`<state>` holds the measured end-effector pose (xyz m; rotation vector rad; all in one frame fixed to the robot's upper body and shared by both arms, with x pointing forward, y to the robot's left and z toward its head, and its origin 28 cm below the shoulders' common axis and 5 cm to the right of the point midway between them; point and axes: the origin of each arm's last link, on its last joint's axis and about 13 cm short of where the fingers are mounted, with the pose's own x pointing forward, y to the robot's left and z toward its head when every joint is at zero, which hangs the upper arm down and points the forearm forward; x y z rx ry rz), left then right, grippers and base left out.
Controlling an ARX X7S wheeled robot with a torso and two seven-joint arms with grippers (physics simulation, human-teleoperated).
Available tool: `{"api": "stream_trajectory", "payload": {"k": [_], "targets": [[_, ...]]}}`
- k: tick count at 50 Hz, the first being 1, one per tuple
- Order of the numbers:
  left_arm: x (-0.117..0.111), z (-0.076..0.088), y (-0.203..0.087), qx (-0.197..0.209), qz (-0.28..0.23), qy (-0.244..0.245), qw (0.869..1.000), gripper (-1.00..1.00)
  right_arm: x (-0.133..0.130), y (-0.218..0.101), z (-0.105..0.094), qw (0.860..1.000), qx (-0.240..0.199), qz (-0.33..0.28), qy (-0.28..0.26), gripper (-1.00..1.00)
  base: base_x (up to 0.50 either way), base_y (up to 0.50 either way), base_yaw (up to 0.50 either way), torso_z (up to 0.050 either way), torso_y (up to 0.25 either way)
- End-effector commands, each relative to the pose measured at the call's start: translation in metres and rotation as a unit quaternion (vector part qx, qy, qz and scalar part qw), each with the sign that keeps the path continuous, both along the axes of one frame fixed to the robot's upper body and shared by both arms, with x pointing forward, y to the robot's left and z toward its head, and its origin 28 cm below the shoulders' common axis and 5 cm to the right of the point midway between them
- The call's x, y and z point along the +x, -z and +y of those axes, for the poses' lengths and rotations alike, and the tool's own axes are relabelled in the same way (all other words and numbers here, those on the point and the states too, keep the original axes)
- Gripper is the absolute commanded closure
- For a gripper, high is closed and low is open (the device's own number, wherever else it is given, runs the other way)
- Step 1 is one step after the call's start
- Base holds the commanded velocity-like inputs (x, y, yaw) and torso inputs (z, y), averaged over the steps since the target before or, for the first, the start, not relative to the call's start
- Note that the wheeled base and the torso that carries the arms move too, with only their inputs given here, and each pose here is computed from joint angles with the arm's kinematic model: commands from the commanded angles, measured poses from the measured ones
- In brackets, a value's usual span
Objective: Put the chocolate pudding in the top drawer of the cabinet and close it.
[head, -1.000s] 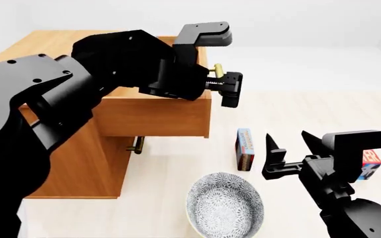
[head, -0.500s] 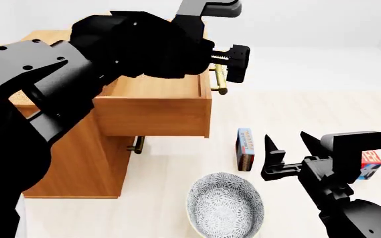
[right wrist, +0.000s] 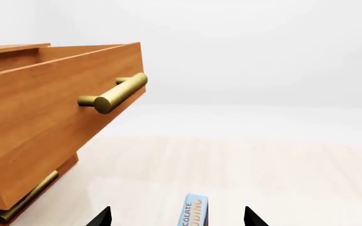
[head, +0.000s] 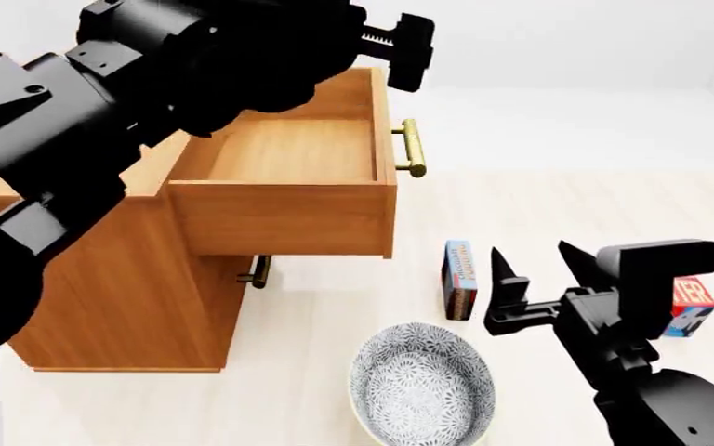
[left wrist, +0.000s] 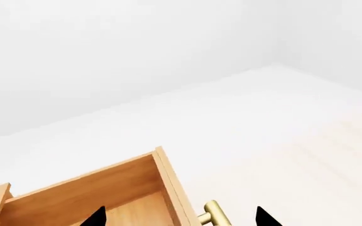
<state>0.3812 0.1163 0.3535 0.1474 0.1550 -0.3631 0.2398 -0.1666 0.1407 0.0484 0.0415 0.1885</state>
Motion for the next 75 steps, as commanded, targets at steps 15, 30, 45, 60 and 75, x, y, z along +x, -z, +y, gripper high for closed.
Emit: {"api": "stream_trajectory", "payload": {"k": [15, 30, 45, 60, 75], "targets": [[-0.059, 0.058, 0.016, -0.018, -0.111, -0.035, 0.993, -1.00, 0.005, -0.005, 0.008, 1.000, -0.012, -0.003, 0.005, -1.00, 0.00, 0.00, 0.00, 0.000, 0.000], [-0.093, 0.088, 0.027, -0.031, -0.152, -0.023, 0.988, -1.00, 0.008, -0.004, 0.010, 1.000, -0.012, 0.000, 0.006, -1.00, 0.00, 0.00, 0.00, 0.000, 0.000], [-0.123, 0.121, 0.042, -0.079, -0.136, 0.047, 0.986, -1.00, 0.006, -0.006, 0.010, 1.000, -0.013, -0.001, 0.005, -1.00, 0.00, 0.00, 0.00, 0.000, 0.000], [-0.158, 0.151, 0.057, -0.115, -0.140, 0.050, 0.982, -1.00, 0.007, -0.009, 0.011, 1.000, -0.012, -0.005, 0.002, -1.00, 0.00, 0.00, 0.00, 0.000, 0.000], [-0.188, 0.170, 0.082, -0.136, -0.141, 0.007, 0.981, -1.00, 0.014, -0.016, 0.014, 1.000, 0.011, 0.011, -0.005, -1.00, 0.00, 0.00, 0.00, 0.000, 0.000]]}}
